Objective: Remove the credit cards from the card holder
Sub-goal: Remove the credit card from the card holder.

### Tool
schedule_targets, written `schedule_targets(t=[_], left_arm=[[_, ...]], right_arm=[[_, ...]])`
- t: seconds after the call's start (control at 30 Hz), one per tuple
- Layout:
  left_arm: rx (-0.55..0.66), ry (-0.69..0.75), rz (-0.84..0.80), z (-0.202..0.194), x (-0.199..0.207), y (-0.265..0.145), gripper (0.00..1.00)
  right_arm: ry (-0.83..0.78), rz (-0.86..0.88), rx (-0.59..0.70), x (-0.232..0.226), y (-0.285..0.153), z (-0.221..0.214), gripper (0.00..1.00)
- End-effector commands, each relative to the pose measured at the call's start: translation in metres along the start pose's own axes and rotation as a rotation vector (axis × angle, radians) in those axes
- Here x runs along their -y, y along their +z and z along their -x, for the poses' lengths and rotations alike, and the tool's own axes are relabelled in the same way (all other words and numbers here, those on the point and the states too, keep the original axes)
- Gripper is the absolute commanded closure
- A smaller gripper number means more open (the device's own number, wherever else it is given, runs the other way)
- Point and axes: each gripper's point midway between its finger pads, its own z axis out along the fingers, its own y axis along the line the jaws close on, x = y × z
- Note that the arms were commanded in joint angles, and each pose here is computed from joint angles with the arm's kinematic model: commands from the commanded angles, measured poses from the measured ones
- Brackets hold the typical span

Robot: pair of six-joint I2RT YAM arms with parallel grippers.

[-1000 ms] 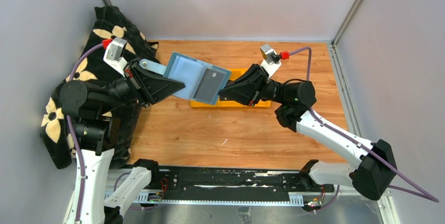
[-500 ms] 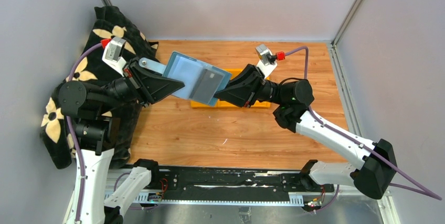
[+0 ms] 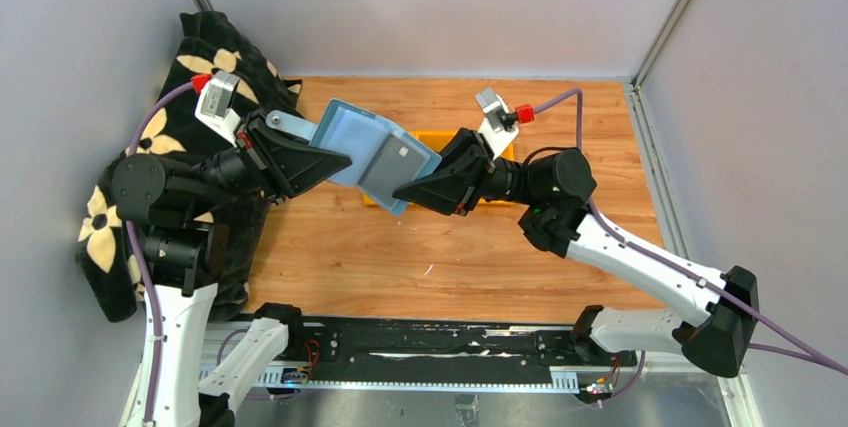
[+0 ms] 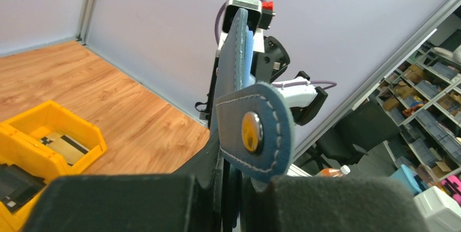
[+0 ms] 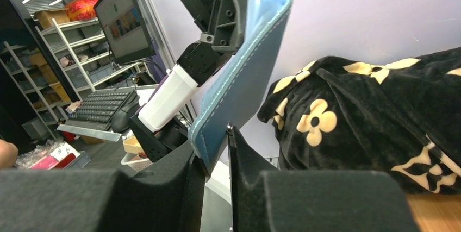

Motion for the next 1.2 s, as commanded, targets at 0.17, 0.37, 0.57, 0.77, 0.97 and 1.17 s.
schedule_targets(t=[0.17,0.37,0.57,0.77,0.97,1.17], left_arm=[[-0.023,0.004,-0.011,-0.002,0.004,-0.001,1.00],[-0.020,-0.003,-0.017,0.000,0.006,-0.001,1.00],[-0.017,0.000,-0.023,0.002,0.011,-0.002,1.00],[-0.017,0.005,-0.029,0.003,0.015,-0.002,1.00],[-0.015,-0.002,-0.033,0.003,0.016,-0.002,1.00],[-0.013,-0.005,-0.036,0.003,0.018,-0.002,1.00]], right_arm=[[-0.119,0.072,-0.024,-0.039,-0.013,0.004,0.70],[-0.138,0.030,-0.027,-0.036,-0.016,0.006,0.73],[-0.119,-0.042,-0.049,-0.020,-0.011,0.005,0.82],[-0.133,-0.047,-0.028,-0.020,-0.011,0.010,0.90],[-0.159,-0.069,-0.005,-0.018,-0.011,0.016,0.97],[-0.131,-0.218,0.005,0.012,-0.009,0.019,0.85]])
